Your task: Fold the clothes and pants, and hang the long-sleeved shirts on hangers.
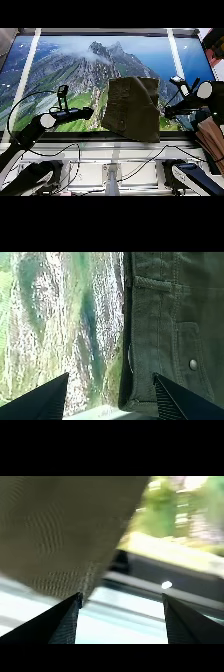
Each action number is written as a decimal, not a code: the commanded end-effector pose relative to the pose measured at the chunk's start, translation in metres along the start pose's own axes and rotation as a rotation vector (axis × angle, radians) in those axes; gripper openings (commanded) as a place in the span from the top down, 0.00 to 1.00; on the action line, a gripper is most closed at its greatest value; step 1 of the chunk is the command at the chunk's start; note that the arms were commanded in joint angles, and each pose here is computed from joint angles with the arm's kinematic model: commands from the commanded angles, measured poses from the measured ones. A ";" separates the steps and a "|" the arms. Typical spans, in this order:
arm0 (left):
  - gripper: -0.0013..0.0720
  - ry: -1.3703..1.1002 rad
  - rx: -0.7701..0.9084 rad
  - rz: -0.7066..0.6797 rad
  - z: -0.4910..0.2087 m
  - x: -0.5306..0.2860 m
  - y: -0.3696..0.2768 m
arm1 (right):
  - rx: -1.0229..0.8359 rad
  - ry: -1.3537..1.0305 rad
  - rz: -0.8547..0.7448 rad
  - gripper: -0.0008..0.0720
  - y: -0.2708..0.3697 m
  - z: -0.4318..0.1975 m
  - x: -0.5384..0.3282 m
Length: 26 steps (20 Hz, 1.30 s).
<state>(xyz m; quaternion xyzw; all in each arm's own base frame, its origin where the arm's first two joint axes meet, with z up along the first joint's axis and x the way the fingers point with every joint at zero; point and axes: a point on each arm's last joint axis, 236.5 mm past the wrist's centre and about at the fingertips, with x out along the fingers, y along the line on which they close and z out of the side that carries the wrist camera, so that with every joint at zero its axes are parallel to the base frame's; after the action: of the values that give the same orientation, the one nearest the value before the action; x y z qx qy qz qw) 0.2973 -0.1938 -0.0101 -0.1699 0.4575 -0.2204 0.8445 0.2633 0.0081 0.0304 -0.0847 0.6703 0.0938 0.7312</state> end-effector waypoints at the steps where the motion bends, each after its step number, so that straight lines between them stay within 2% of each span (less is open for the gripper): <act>1: 0.18 0.017 -0.001 -0.002 -0.004 0.000 0.000 | 0.053 -0.099 -0.136 0.32 -0.043 -0.001 -0.020; 2: 0.18 0.037 -0.001 -0.006 -0.009 0.000 -0.001 | 0.093 -0.126 -0.150 0.40 -0.052 -0.009 -0.026; 4: 0.18 0.074 -0.002 -0.012 -0.017 0.000 -0.003 | 0.191 -0.170 -0.131 0.49 -0.057 -0.030 -0.028; 7: 0.18 0.094 -0.036 -0.040 -0.022 -0.001 -0.010 | 0.302 -0.266 -0.078 0.79 -0.047 -0.053 -0.002; 9: 0.18 0.145 -0.051 -0.063 -0.034 -0.003 -0.016 | 0.337 -0.283 -0.068 0.81 -0.036 -0.074 0.021; 10: 0.18 0.169 -0.048 -0.067 -0.040 -0.003 -0.017 | 0.356 -0.277 -0.040 0.94 -0.025 -0.085 0.032; 12: 0.18 0.208 -0.050 -0.078 -0.050 0.003 -0.021 | 0.368 -0.278 0.055 0.94 0.003 -0.092 0.042; 16: 0.18 0.291 -0.053 -0.225 -0.075 0.030 -0.057 | 0.401 -0.329 0.210 0.94 0.034 -0.074 0.025; 18: 0.17 0.315 -0.087 -0.207 -0.084 0.050 -0.048 | 0.403 -0.326 0.232 0.94 0.038 -0.073 0.025; 19: 0.05 0.337 -0.107 -0.186 -0.090 0.057 -0.039 | 0.403 -0.312 0.239 0.94 0.040 -0.074 0.027; 20: 0.03 0.359 -0.131 -0.179 -0.096 0.062 -0.036 | 0.404 -0.306 0.255 0.94 0.043 -0.074 0.027; 26: 0.04 0.352 -0.194 -0.148 -0.098 0.077 -0.026 | 0.405 -0.399 0.347 0.94 0.057 -0.050 0.014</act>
<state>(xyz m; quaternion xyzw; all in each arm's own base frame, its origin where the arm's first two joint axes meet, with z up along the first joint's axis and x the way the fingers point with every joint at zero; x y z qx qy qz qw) 0.2381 -0.2666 -0.0942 -0.2372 0.6071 -0.2788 0.7053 0.1928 0.0421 0.0043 0.1792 0.5437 0.0812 0.8159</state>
